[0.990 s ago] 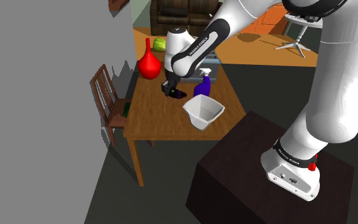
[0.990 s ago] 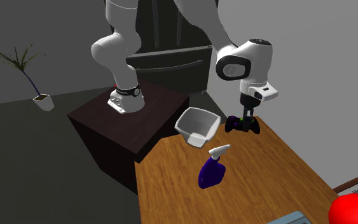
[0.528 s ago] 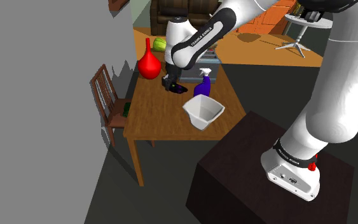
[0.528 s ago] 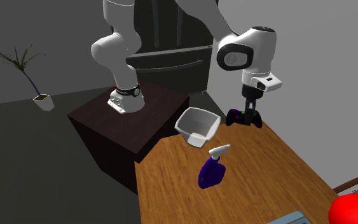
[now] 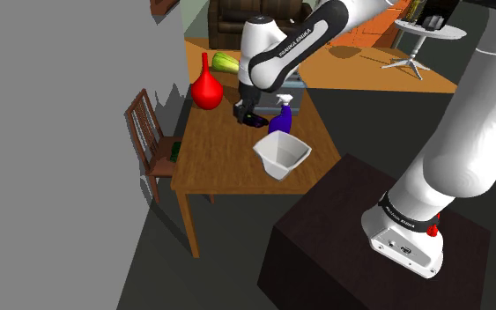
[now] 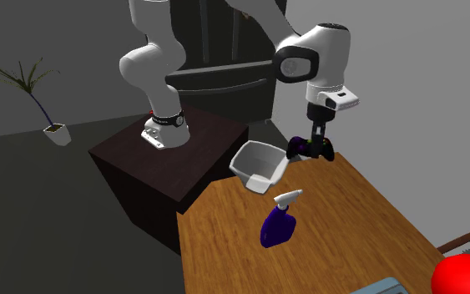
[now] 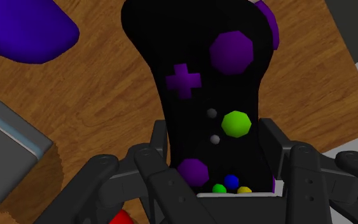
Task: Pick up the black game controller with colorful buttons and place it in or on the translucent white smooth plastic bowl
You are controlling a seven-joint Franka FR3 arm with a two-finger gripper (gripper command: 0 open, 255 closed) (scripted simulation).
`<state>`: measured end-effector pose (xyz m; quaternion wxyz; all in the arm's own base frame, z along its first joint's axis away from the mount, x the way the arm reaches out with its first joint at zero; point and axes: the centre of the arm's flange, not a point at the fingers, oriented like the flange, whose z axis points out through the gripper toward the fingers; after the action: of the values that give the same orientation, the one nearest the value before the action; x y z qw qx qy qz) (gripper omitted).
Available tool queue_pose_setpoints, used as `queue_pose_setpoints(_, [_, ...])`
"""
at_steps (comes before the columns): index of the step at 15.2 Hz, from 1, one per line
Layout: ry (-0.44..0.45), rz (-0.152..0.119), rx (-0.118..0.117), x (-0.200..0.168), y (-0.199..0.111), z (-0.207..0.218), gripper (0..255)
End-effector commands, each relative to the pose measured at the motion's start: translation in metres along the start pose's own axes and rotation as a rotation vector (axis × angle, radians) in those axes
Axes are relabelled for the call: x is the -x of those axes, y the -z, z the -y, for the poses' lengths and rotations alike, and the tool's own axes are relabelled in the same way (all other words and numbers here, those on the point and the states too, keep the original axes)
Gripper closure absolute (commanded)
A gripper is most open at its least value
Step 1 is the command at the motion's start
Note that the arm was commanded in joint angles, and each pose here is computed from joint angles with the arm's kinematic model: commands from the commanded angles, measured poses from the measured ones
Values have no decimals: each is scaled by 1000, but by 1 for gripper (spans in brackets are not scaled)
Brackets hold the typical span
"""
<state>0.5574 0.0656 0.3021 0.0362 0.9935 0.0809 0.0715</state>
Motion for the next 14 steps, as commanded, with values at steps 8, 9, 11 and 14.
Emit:
queue_pose_setpoints(8, [0, 0, 0, 121, 10, -12, 255])
queue_pose_setpoints(9, [0, 0, 0, 134, 11, -13, 255])
queue_pose_setpoints(11, [0, 0, 0, 152, 12, -15, 255])
queue_pose_setpoints(14, [0, 0, 0, 154, -3, -14, 255])
